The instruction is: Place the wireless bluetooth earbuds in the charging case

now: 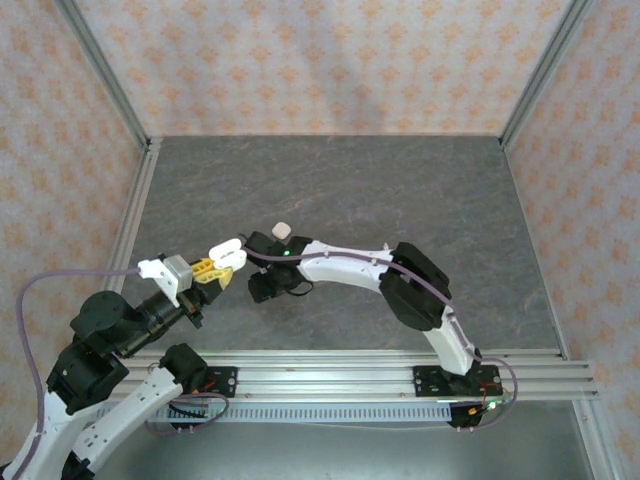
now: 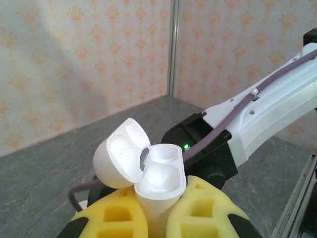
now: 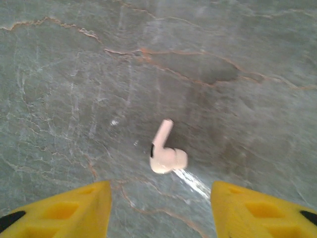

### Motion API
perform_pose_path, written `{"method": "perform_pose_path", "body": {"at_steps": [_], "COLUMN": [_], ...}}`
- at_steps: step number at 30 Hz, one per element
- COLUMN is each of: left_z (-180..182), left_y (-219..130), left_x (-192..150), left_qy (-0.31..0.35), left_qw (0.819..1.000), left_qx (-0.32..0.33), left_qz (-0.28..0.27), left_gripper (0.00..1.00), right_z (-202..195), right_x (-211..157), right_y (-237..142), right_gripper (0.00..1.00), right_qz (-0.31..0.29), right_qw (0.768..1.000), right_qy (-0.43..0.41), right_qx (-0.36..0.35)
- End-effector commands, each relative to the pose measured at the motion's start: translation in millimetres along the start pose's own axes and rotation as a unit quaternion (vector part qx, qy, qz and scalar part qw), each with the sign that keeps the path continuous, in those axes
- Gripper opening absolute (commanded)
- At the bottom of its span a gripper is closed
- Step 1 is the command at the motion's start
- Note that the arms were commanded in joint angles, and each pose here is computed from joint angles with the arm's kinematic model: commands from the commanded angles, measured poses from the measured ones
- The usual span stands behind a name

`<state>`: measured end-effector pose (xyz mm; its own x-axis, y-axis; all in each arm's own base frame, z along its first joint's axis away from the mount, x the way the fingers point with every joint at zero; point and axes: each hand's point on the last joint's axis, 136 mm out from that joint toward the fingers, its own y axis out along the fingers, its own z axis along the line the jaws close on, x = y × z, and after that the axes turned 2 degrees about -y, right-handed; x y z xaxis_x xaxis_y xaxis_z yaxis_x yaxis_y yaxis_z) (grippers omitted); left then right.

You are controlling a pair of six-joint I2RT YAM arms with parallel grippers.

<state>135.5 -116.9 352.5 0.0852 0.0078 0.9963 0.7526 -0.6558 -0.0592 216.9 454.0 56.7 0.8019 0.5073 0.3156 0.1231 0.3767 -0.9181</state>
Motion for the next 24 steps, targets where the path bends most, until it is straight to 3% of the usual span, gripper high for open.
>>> {"method": "perform_pose_path", "body": {"at_steps": [1,13,19,24], "left_z": [3.9,6.1,7.1,6.5], "left_y": [-11.0,-8.5,-1.5,4.6], "left_x": [4.6,2.3,-1.2,-0.2], "left_qy": [-0.008,-0.013,-0.017,-0.016], "left_qw": [1.0,1.0,1.0,1.0], "left_qx": [0.015,0.02,0.021,0.018], "left_qz": [-0.006,-0.007,-0.002,0.003], "left_gripper": [0.0,0.0,0.0,0.0], "right_z": [-12.2,-27.7,-39.5,-64.0], "right_x": [5.5,0.3,-9.1,-14.6], "right_y": [7.2,29.5,29.0,24.0], "right_gripper": [0.57,0.56,0.42,0.31], "right_qz": [0.001,0.029,0.033,0.029], "right_qw": [0.999,0.993,0.99,0.993], "right_qy": [-0.018,-0.065,-0.075,-0.034], "right_qx": [-0.048,-0.098,-0.112,-0.105]}}
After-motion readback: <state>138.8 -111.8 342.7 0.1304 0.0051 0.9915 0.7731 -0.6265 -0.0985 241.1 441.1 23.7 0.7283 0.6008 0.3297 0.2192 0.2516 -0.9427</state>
